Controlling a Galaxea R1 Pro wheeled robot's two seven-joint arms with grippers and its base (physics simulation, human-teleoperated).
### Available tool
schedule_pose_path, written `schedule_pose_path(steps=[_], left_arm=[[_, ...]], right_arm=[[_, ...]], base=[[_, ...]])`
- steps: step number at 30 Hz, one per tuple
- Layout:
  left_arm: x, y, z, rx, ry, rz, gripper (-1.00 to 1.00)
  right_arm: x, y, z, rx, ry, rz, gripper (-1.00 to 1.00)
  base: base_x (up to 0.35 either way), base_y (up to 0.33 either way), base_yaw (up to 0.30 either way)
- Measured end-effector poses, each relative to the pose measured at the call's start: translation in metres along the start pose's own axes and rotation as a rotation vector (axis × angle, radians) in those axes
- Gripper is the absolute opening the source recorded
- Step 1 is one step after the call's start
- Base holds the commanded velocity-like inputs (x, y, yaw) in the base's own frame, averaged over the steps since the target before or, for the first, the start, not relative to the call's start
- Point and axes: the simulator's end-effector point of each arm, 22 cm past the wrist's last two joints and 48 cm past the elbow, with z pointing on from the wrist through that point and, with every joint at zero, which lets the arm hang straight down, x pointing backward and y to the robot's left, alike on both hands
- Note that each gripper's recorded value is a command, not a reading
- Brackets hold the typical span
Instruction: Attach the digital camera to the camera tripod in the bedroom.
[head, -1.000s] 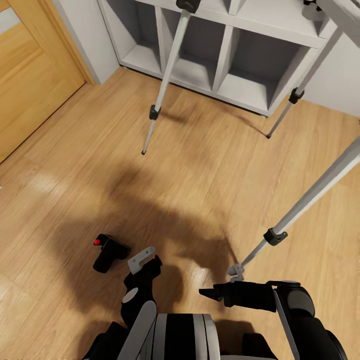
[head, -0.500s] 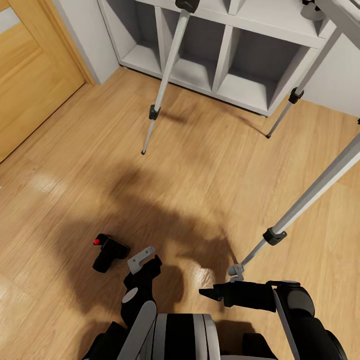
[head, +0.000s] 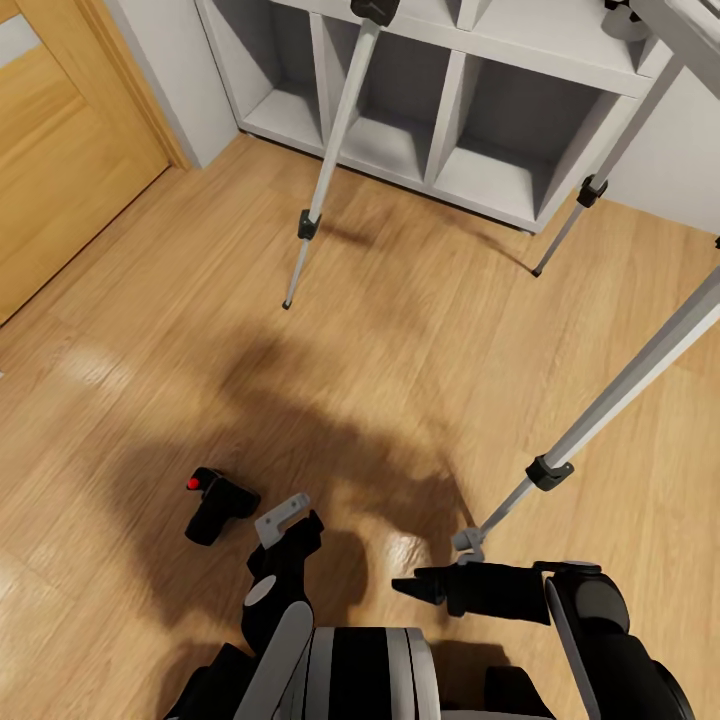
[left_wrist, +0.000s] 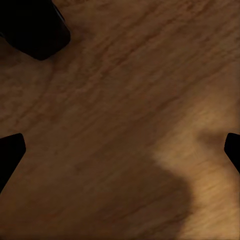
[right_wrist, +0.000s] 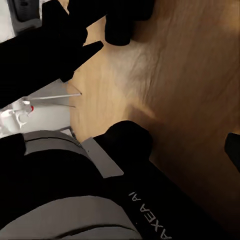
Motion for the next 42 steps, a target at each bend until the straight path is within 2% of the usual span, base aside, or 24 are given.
schedule_pose_path(steps=[3,12,32,42], left_arm=[[0.000,0.000,0.000,0.000,0.000,0.000,1.00],[0.000,0.000,0.000,0.000,0.000,0.000,1.00],[-0.001,0.000,0.000,-0.001,-0.001,0.000,1.00],[-0.001,0.010,-0.001,-0.046,-0.003,-0.001,1.00]], right_arm=[[-0.001,0.014,-0.001,-0.062,-0.003,0.000,1.00],[-0.001,0.024,-0.001,-0.110,-0.003,-0.001,1.00],[-0.002,0.027,-0.002,-0.123,-0.009,0.000,1.00],[-0.002,0.027,-0.002,-0.123,-0.009,0.001,1.00]], base=[[0.000,0.000,0.000],[0.000,0.000,0.000],[0.000,-0.006,0.000],[0.000,-0.139,0.000]])
